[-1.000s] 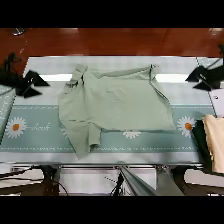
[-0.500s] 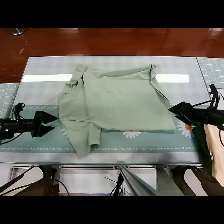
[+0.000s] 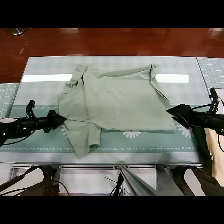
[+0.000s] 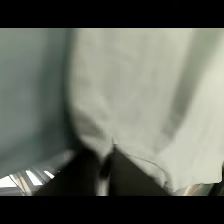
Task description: Fold the shirts.
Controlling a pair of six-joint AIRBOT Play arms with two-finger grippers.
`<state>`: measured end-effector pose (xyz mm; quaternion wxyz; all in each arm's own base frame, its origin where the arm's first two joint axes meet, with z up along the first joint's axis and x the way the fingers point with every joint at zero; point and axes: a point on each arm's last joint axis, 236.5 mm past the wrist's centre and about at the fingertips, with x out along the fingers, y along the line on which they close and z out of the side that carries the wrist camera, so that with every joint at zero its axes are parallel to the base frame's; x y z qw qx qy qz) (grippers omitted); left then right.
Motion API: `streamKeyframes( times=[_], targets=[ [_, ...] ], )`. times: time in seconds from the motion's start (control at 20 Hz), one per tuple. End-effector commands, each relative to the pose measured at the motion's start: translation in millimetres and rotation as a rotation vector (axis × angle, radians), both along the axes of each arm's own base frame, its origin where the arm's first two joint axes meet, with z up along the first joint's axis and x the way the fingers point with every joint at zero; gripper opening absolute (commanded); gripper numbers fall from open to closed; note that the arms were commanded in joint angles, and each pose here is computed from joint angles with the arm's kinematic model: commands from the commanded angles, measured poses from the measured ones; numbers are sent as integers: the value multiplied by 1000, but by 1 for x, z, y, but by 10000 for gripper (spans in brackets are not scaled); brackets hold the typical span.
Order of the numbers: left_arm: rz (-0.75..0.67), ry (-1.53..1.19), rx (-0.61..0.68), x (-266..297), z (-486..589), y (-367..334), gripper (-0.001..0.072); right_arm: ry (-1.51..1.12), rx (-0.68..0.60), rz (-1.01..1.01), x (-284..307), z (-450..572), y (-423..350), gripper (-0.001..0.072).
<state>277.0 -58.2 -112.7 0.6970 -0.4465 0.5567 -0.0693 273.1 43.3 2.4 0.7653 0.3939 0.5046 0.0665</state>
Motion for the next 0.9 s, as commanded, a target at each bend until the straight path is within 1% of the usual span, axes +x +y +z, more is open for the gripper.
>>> streamKeyframes(
  times=[0.0, 0.1, 0.15, 0.2, 0.25, 0.35, 0.55, 0.85],
  targets=[
    [-23, -8, 2, 3, 0, -8, 30, 42, -102, -123, -4, -8, -53, 631],
    [-30, -10, -10, 4, 3, -10, 30, 205, -223, -217, -43, -36, -102, 631],
    [-30, -11, -10, 4, 3, -10, 30, 311, -252, -252, -68, -51, -114, 630],
    [-31, -10, -10, 4, 3, -10, 30, 374, -242, -254, -84, -64, -111, 631],
    [-31, -11, -10, 4, 3, -10, 30, 397, -200, -249, -90, -73, -99, 631],
    [-32, -10, -12, 3, 3, -10, 30, 385, -120, -223, -88, -86, -71, 630],
    [-34, -9, -15, 3, 4, -11, 30, 355, -38, -149, -70, -94, -45, 630],
    [-32, -10, -13, 3, 4, -10, 30, 320, 32, -136, -21, -110, -28, 622]
  ],
)
